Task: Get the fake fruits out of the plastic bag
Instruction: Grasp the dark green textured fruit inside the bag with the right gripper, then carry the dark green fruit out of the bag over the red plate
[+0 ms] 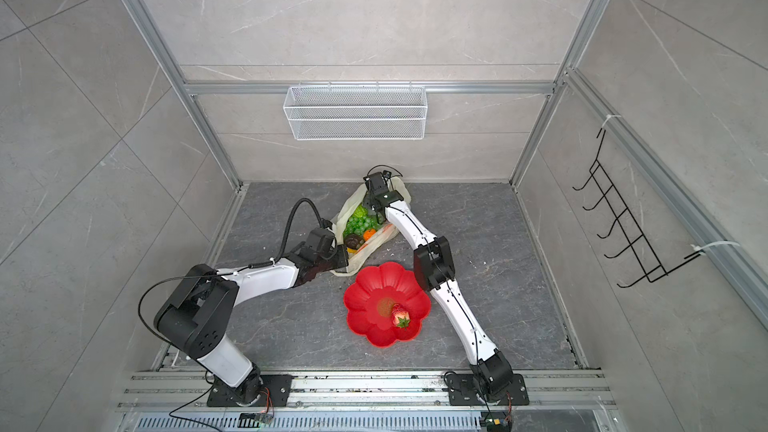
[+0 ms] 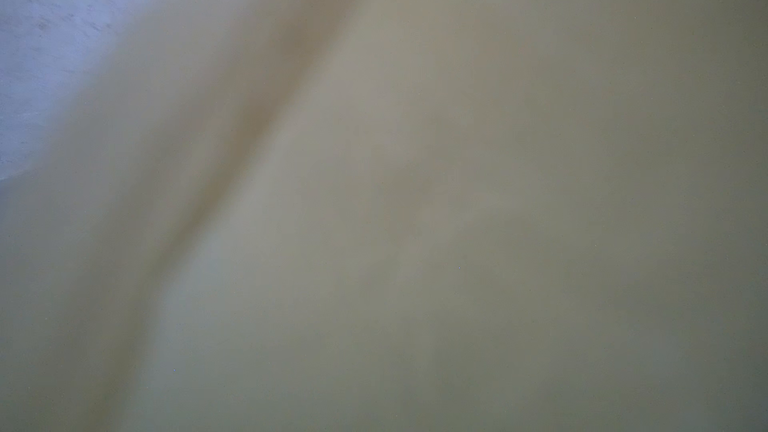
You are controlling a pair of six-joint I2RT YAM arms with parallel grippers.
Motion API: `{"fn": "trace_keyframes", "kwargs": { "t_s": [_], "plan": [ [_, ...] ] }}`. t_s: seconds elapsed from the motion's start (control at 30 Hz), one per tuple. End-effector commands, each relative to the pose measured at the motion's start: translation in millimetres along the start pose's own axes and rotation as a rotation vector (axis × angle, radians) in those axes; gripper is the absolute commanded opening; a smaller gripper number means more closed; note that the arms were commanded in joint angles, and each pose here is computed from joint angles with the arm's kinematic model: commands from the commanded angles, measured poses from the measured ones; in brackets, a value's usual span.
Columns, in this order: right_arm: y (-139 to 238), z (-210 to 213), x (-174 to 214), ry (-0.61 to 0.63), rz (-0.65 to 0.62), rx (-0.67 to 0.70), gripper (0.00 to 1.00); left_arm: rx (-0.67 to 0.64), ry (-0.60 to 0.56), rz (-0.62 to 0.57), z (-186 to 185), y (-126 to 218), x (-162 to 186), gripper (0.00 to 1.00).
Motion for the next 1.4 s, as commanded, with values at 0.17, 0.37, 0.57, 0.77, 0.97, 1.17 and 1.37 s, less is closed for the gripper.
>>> {"fn": "trace_keyframes", "kwargs": {
  "t_s": [0.17, 0.37, 0.57, 0.77, 0.97, 1.17, 1.37],
  "plan": [
    [-6.3, -7.8, 2.0, -0.02, 0.008, 0.029, 0.62, 0.028, -0.019, -0.064, -7.5, 11.8, -8.0, 0.01],
    [22.3, 9.5, -16.4, -0.011, 0.0, -0.029, 0.57, -0.045, -0.015, -0.01, -0.7, 1.5, -5.5, 0.01],
    [65.7, 31.7, -22.9, 0.031, 0.031, -0.093, 0.54, -0.086, -0.003, 0.003, 10.1, -1.2, -6.3, 0.01],
    [99.8, 44.7, -5.3, 0.072, 0.055, -0.152, 0.54, -0.1, 0.043, -0.004, 26.7, 1.0, -8.2, 0.01],
    [128.2, 42.4, 10.5, 0.089, 0.078, -0.186, 0.55, -0.113, 0.073, -0.017, 37.1, 5.2, -9.6, 0.01],
    [167.9, 39.1, 30.7, 0.138, 0.125, -0.25, 0.55, -0.122, 0.103, -0.023, 45.7, 6.8, -9.8, 0.01],
    [225.4, 7.8, 49.1, 0.213, 0.14, -0.248, 0.55, -0.128, 0.115, -0.027, 49.2, 8.9, -9.6, 0.01]
  ]
}}
Point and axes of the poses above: each gripper's point midway between its finger pads, its own y axis back along the fingers, its own z axis along the line the jaws close on, x = y × z, the point moved 9 cm from there along y, back along the fingers, and after that the axes turned 12 degrees about -y, right-handed, at the moved point
